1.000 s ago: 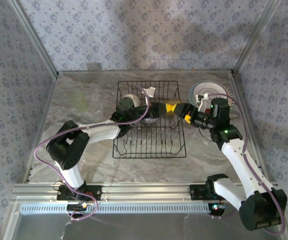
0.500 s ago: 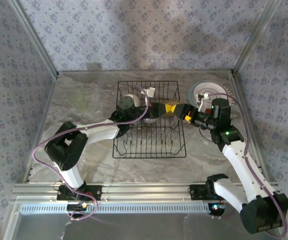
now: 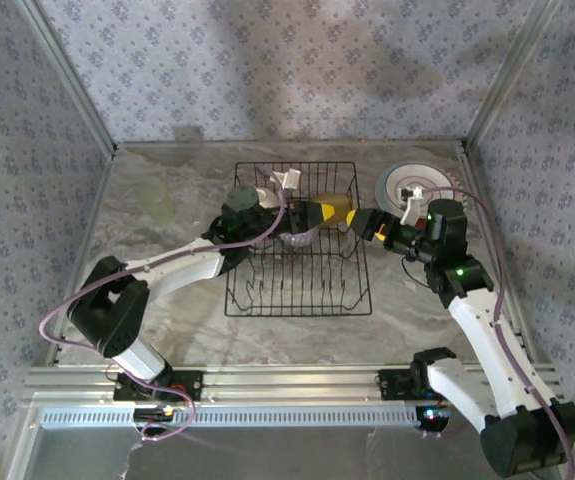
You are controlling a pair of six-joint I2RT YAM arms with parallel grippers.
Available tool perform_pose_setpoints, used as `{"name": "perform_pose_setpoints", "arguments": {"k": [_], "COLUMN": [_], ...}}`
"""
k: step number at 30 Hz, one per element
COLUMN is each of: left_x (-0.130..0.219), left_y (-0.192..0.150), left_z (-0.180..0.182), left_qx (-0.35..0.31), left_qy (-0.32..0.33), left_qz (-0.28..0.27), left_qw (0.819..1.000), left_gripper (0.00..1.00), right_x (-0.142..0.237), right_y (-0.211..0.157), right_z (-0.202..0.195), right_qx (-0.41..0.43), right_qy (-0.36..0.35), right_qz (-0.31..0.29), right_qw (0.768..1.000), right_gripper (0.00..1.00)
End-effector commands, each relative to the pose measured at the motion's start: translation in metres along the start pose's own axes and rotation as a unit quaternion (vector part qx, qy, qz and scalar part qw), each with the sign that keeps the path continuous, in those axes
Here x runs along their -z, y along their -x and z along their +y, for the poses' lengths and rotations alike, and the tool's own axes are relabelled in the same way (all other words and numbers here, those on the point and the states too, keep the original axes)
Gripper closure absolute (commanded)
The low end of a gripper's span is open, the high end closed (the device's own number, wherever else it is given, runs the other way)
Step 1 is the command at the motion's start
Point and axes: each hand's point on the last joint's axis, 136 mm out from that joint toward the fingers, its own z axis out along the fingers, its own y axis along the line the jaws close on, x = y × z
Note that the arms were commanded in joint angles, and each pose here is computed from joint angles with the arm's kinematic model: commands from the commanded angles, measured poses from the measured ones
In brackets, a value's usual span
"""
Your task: Unload the mixed dishes from the dish rack
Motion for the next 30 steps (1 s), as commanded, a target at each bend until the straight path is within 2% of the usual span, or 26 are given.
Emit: {"name": "perform_pose_setpoints", "arguments": {"k": [1,5,8,12,14,18,20,24,26,28,30], "left_x": [0.018,0.035,0.061,0.115,0.143,0.21,0.237,0.297,0.32,0.339,0.35], "left_y": [0.015,0.028,0.038,0.051,0.057,0.062,0.059,0.049,0.042,0.031,0.021], "left_z": [-0.01,-0.009,-0.006,0.013,0.019,0.037,0.046,0.069,0.082,0.101,0.118], "left_qx": [-0.036,-0.05,-0.075,-0.092,-0.094,-0.078,-0.051,-0.008,0.016,0.056,0.097], "left_qy": [0.022,0.084,0.179,0.354,0.413,0.535,0.567,0.649,0.676,0.689,0.686], "left_qz": [-0.021,-0.026,-0.028,-0.023,-0.023,-0.018,-0.013,-0.001,0.0,0.007,0.011], "left_qw": [0.999,0.995,0.981,0.93,0.905,0.841,0.822,0.761,0.737,0.723,0.721], "left_gripper": [1.0,1.0,1.0,1.0,1.0,1.0,1.0,1.0,1.0,1.0,1.0], "right_x": [0.008,0.01,0.01,0.009,0.007,0.001,-0.001,-0.01,-0.015,-0.02,-0.022], "right_y": [0.012,0.012,0.009,0.002,-0.002,-0.01,-0.015,-0.028,-0.035,-0.042,-0.046], "right_z": [0.011,0.011,0.01,0.004,0.003,0.006,0.009,0.018,0.021,0.022,0.023], "right_qx": [0.022,0.047,0.057,0.082,0.094,0.133,0.157,0.201,0.216,0.225,0.228], "right_qy": [-0.002,-0.009,-0.02,-0.054,-0.067,-0.086,-0.094,-0.092,-0.091,-0.088,-0.083], "right_qz": [-0.019,-0.023,-0.022,-0.021,-0.019,-0.008,-0.002,0.014,0.022,0.031,0.034], "right_qw": [1.0,0.999,0.998,0.995,0.993,0.987,0.983,0.975,0.972,0.97,0.969], "right_gripper": [0.0,0.0,0.0,0.0,0.0,0.0,0.0,0.0,0.0,0.0,0.0]}}
